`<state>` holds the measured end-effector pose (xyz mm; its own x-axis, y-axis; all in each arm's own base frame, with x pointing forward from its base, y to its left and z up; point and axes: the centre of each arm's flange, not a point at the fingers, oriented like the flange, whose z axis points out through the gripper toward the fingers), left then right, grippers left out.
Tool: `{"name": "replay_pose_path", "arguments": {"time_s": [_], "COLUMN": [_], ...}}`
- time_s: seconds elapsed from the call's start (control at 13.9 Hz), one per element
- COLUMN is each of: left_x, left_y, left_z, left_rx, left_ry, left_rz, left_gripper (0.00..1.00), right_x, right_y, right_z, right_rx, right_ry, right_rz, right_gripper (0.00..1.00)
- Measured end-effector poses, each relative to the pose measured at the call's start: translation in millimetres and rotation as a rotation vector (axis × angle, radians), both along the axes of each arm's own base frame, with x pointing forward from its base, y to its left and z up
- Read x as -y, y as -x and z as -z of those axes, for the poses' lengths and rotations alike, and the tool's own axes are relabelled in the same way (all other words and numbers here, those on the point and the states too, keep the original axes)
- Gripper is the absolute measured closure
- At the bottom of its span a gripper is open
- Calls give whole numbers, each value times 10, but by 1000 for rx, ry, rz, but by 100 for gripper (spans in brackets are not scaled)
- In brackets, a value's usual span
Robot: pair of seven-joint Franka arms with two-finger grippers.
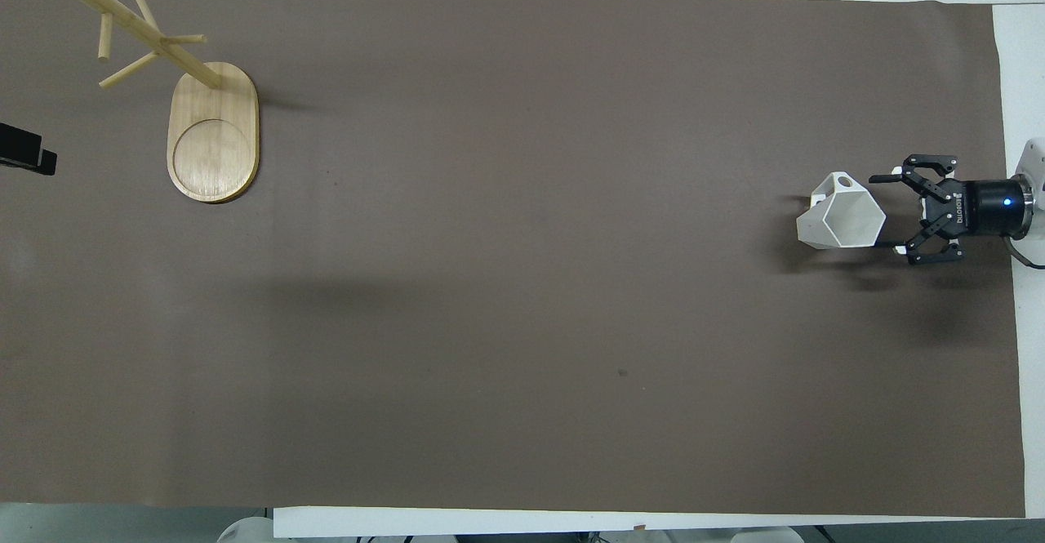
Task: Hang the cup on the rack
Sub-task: 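Move the right gripper to the white cup and close on it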
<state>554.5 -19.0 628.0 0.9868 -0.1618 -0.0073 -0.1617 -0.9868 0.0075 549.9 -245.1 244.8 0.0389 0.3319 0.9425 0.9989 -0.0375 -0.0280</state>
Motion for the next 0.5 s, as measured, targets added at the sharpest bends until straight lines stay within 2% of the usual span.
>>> {"name": "replay_pose_path", "arguments": {"time_s": [0.5], "left_x": [0], "left_y": [0], "left_z": [0], "left_rx": [0], "left_ry": [0], "left_rz": [0], "left_gripper": [0], "right_x": [-119], "right_y": [85], "right_z": [218], "right_rx": [1], "right_ry": [-6], "right_rz": [-10], "right_gripper": [0]}}
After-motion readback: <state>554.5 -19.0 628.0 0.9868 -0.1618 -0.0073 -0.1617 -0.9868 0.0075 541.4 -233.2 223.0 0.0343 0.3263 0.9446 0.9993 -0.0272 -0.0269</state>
